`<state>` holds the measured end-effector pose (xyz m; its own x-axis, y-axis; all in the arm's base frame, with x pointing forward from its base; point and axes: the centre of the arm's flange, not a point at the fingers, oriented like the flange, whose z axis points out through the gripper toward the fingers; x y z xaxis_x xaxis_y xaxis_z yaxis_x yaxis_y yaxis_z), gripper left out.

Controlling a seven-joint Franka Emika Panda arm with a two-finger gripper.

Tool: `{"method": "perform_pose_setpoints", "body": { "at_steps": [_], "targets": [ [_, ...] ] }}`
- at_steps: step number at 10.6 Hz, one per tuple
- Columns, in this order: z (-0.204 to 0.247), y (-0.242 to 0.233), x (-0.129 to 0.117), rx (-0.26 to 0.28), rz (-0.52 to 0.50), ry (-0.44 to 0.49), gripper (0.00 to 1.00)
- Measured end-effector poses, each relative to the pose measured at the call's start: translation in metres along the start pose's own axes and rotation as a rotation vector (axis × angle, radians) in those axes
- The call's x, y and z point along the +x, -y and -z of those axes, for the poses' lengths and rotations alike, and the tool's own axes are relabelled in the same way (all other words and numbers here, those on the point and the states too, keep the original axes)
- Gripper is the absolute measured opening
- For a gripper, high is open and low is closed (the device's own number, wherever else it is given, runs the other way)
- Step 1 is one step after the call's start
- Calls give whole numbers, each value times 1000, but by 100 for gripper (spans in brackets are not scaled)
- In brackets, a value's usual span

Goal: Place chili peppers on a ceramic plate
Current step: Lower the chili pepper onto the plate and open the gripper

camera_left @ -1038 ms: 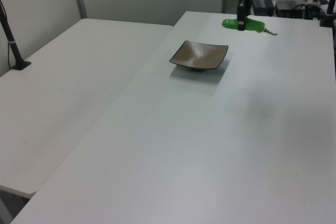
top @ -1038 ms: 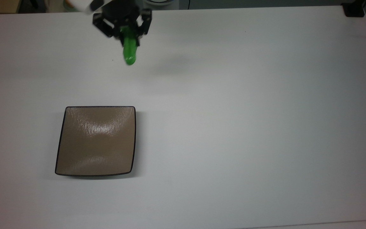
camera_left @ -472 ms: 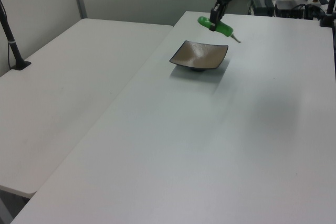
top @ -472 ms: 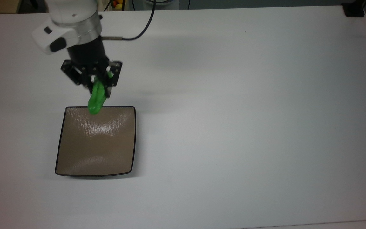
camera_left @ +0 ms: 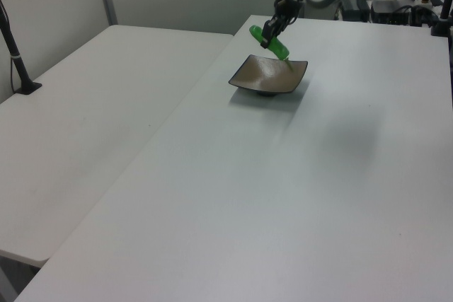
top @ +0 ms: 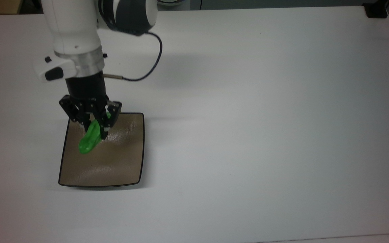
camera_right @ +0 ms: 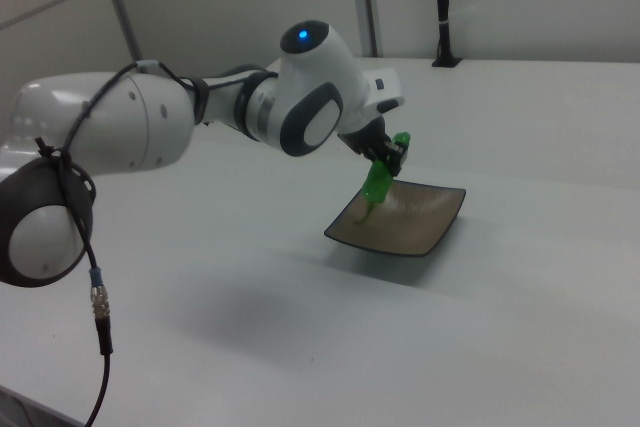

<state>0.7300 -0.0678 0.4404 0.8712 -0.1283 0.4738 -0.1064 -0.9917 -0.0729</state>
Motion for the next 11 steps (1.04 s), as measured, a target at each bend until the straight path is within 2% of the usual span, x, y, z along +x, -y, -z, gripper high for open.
{"method": "perform_pose_setpoints", "body": {
  "at_steps": [4, 8, 9, 11],
  "targets": [
    [-46, -4, -8, -14, -33, -70, 36],
    [-70, -7, -15, -21, -41, -90, 36],
    [-73, -7, -16, -21, -43, -89, 40],
    [-73, -7, -15, -21, -43, -90, 69]
  ]
}}
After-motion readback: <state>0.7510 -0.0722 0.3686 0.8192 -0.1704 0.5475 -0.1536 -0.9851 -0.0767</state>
